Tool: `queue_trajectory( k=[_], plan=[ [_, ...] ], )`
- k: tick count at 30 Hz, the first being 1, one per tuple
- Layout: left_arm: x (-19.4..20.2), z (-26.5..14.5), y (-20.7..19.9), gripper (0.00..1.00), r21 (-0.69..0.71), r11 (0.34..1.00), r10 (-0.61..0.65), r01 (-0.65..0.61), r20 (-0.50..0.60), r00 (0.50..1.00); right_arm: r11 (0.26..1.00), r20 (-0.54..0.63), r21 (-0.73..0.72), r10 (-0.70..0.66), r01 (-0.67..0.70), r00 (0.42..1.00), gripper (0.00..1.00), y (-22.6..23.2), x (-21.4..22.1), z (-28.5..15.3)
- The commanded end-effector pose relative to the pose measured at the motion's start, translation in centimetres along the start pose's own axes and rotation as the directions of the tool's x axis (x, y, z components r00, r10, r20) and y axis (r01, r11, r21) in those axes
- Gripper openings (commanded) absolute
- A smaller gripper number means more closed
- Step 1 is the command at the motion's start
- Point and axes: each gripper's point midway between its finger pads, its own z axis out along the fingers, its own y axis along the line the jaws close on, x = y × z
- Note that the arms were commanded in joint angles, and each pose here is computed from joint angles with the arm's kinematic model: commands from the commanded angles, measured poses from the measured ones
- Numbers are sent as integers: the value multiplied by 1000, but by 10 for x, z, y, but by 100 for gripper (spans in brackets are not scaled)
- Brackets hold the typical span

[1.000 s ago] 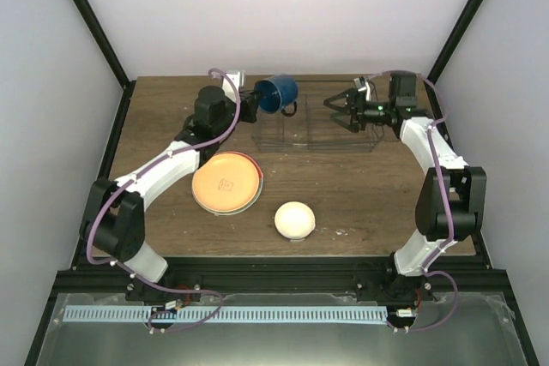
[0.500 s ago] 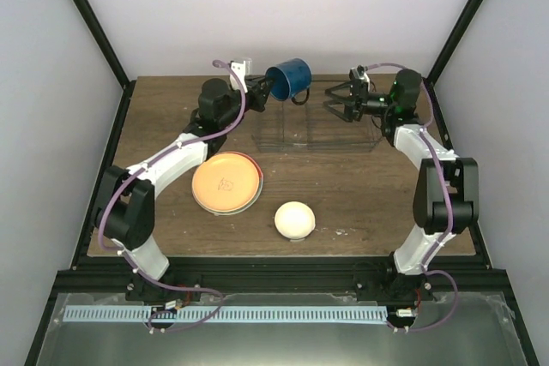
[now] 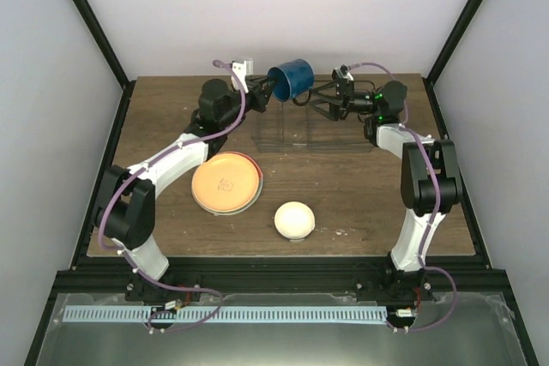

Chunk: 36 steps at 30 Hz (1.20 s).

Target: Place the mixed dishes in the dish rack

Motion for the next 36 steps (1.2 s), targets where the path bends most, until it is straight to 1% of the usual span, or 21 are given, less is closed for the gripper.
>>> queue_trajectory(
  k=[1, 9, 13, 15, 25, 28, 29, 31, 33, 36],
  plan=[
    [-23, 3, -27, 0, 84, 995, 39, -46, 80, 996, 995, -20, -29, -91, 91, 996, 68, 23, 1, 10],
    [-15, 6, -23, 0, 84, 996, 35, -40, 59, 998, 996, -20, -30, -90, 89, 996, 66, 21, 4, 11],
    [-10, 8, -22, 0, 89, 996, 23, -28, 51, 998, 995, -27, -34, -95, 94, 995, 61, 21, 2, 14],
    [-7, 10, -20, 0, 87, 996, 17, -21, 46, 999, 995, -30, -36, -96, 94, 995, 56, 21, 3, 16],
    [3, 17, -20, 0, 115, 993, -2, -1, 23, 1000, 995, -35, -40, -97, 96, 995, 13, 18, 4, 16],
    [10, 19, -18, 0, 117, 993, -6, 6, 4, 1000, 994, -34, -41, -105, 104, 994, 4, 19, 2, 16],
    [11, 19, -16, 0, 112, 994, -8, 9, -1, 1000, 994, -34, -41, -107, 106, 994, 2, 19, 1, 16],
    [17, 19, -12, 0, 97, 995, -13, 14, -15, 1000, 993, -33, -42, -113, 112, 993, 1, 19, -1, 17],
    [22, 18, -5, 7, 79, 997, -16, 18, -29, 999, 993, -28, -42, -114, 113, 993, 1, 17, -3, 17],
    [29, 14, 11, 24, 49, 998, -30, 33, -54, 998, 992, -12, -39, -117, 116, 993, 1, 15, -10, 15]
  ],
)
